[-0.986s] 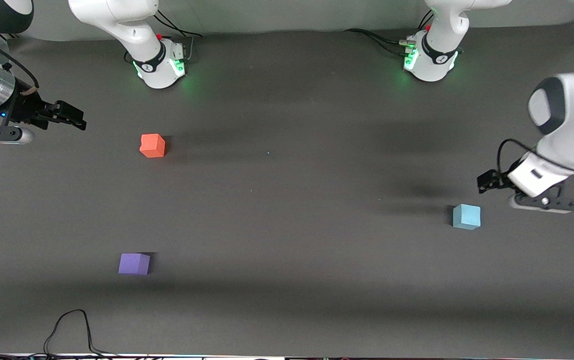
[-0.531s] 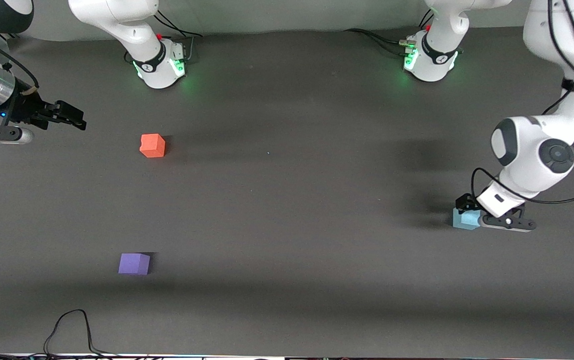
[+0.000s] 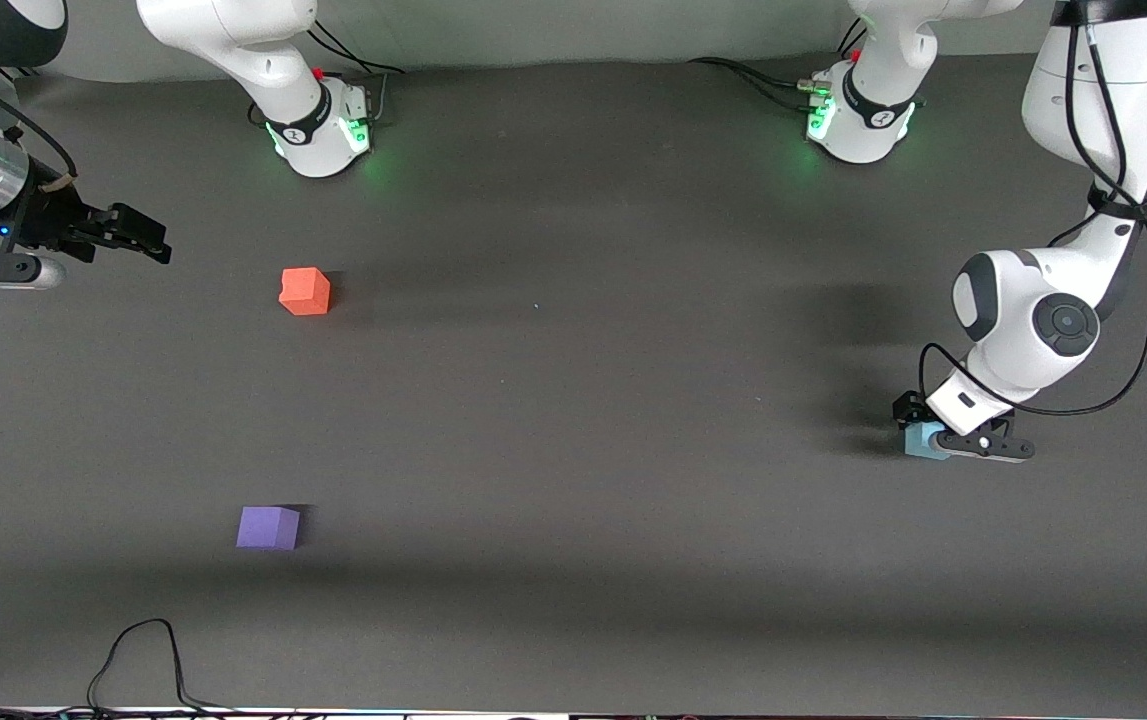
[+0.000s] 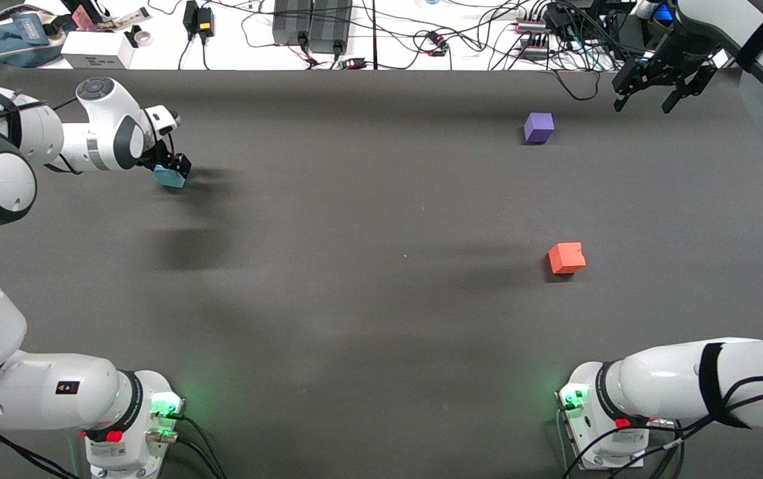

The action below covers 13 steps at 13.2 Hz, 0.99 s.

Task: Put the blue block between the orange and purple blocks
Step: 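Close the left gripper on the light blue cube and lift it, then carry the blue cube with the left gripper toward the table's middle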

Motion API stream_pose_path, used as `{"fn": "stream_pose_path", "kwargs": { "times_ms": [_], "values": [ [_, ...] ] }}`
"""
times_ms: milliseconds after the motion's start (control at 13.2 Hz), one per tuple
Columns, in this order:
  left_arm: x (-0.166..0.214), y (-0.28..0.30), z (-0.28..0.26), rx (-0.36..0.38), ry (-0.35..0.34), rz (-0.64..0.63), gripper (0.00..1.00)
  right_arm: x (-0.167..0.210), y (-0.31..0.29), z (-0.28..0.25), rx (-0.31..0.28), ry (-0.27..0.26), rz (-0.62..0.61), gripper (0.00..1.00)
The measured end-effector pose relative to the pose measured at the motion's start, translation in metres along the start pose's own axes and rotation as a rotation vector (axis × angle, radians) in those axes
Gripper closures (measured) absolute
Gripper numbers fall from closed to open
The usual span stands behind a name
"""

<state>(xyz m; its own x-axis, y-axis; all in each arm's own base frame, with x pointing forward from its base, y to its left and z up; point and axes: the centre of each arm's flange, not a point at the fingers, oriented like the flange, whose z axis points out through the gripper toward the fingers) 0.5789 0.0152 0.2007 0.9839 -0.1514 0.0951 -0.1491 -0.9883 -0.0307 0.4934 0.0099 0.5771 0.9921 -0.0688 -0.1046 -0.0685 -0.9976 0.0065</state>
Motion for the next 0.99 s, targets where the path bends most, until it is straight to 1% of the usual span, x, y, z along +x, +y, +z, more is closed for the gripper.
{"fn": "stream_pose_path", "kwargs": {
  "times_ms": [152, 455, 531, 683, 834, 986],
  "values": [
    [0.001, 0.000, -0.001, 0.000, 0.002, 0.000, 0.44, 0.000, 0.000, 0.000, 0.000, 0.000, 0.000, 0.00],
    [0.010, -0.002, -0.009, 0.003, 0.016, 0.000, 0.45, 0.000, 0.000, 0.000, 0.000, 0.000, 0.000, 0.00],
    [0.017, -0.003, -0.020, 0.000, 0.007, -0.001, 0.45, 0.000, 0.000, 0.000, 0.000, 0.000, 0.000, 0.00],
    [0.038, -0.007, -0.065, -0.013, -0.052, -0.008, 0.47, 0.000, 0.000, 0.000, 0.000, -0.001, 0.000, 0.00],
    [0.059, -0.008, -0.134, -0.030, -0.117, -0.039, 0.47, 0.000, 0.000, 0.000, 0.000, 0.000, 0.000, 0.00],
    [0.074, 0.010, -0.197, -0.041, -0.159, -0.096, 0.47, -0.001, 0.000, 0.000, 0.000, 0.000, 0.000, 0.00]
  ]
}}
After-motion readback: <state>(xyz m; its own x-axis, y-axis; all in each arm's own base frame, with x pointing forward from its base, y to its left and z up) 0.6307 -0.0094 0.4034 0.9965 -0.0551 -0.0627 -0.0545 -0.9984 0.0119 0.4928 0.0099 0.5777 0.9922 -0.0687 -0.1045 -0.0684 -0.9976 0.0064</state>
